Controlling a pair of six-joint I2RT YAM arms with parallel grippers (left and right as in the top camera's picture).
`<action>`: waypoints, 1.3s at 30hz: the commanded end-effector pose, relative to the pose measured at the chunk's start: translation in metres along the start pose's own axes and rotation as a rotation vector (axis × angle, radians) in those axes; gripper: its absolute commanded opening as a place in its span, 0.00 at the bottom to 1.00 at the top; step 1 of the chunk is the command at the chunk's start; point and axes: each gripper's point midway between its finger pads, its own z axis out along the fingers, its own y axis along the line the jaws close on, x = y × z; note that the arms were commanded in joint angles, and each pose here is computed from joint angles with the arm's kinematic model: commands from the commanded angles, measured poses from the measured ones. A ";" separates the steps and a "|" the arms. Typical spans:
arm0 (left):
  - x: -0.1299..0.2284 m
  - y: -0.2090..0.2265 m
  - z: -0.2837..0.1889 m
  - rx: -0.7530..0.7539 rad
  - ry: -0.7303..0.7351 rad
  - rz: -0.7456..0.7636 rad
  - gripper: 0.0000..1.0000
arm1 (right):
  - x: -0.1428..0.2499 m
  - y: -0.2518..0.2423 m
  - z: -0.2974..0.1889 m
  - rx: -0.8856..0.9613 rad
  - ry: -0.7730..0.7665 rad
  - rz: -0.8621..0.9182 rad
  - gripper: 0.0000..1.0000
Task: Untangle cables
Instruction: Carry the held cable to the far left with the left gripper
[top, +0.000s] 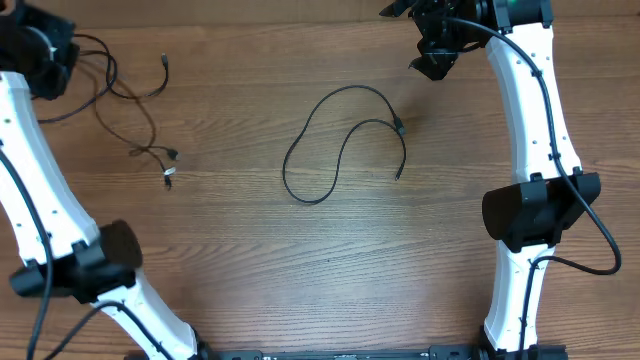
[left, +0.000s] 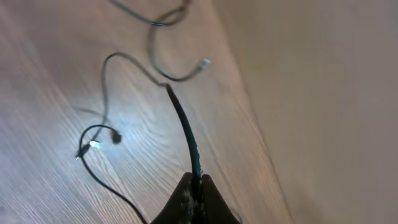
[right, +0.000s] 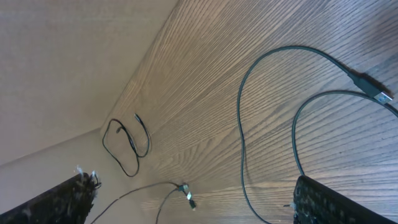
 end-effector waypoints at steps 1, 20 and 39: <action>-0.040 0.039 0.024 -0.084 -0.033 -0.174 0.04 | -0.003 -0.005 0.005 0.024 -0.015 -0.006 1.00; -0.156 0.249 0.146 -0.615 -0.152 -0.200 0.04 | -0.007 -0.011 0.004 0.055 -0.038 0.000 1.00; -0.156 0.267 0.188 -0.595 -0.003 0.114 0.82 | -0.007 -0.011 0.004 0.055 -0.037 0.000 1.00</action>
